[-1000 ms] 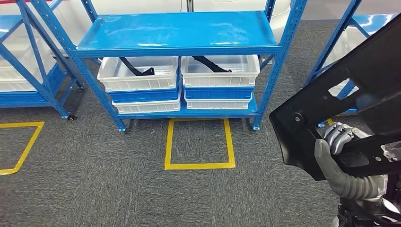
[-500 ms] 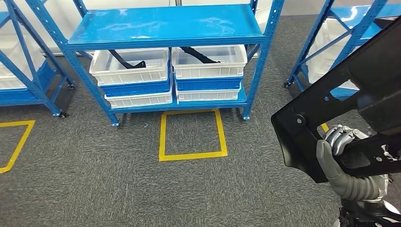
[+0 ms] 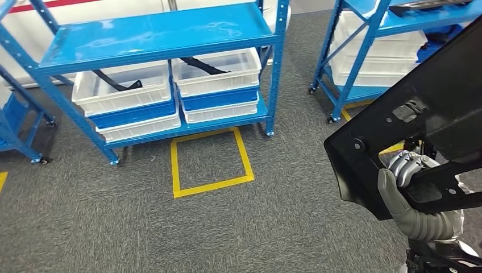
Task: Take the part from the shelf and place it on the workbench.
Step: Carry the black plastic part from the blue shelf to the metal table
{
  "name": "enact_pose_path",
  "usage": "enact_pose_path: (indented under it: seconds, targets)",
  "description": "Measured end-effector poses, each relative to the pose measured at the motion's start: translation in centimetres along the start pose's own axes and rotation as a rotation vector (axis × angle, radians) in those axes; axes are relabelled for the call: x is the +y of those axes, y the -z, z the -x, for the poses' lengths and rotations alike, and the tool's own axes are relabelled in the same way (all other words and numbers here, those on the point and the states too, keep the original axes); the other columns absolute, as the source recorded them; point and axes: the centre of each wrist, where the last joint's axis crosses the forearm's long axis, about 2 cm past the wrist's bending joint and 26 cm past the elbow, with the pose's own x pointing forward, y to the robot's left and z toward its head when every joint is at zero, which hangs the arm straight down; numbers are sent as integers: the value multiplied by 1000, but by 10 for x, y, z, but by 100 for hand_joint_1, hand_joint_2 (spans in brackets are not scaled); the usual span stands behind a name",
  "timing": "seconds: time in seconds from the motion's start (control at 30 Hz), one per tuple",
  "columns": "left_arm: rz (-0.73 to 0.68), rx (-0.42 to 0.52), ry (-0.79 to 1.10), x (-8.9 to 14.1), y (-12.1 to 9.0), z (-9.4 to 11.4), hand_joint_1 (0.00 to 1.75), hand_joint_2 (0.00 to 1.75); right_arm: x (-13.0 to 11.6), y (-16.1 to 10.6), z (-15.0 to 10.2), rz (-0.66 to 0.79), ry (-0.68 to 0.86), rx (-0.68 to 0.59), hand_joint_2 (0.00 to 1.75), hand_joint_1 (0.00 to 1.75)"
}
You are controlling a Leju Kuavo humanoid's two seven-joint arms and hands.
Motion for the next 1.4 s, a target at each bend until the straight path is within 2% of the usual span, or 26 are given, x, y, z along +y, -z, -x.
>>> enact_pose_path:
  seconds: [0.27, 0.8, 1.4]
  targets:
    - [-4, -11, 1, 2, 0, -6, 0, 175, 0, 1, -1, 0, -2, 4, 175, 175]
    - [-15, 4, 1, 2, 0, 2, 0, 175, -1, 0, -2, 1, -17, 1, 175, 175]
    - [-20, -1, 3, 5, 0, -3, 0, 175, 0, 0, -4, -13, -11, -5, 175, 175]
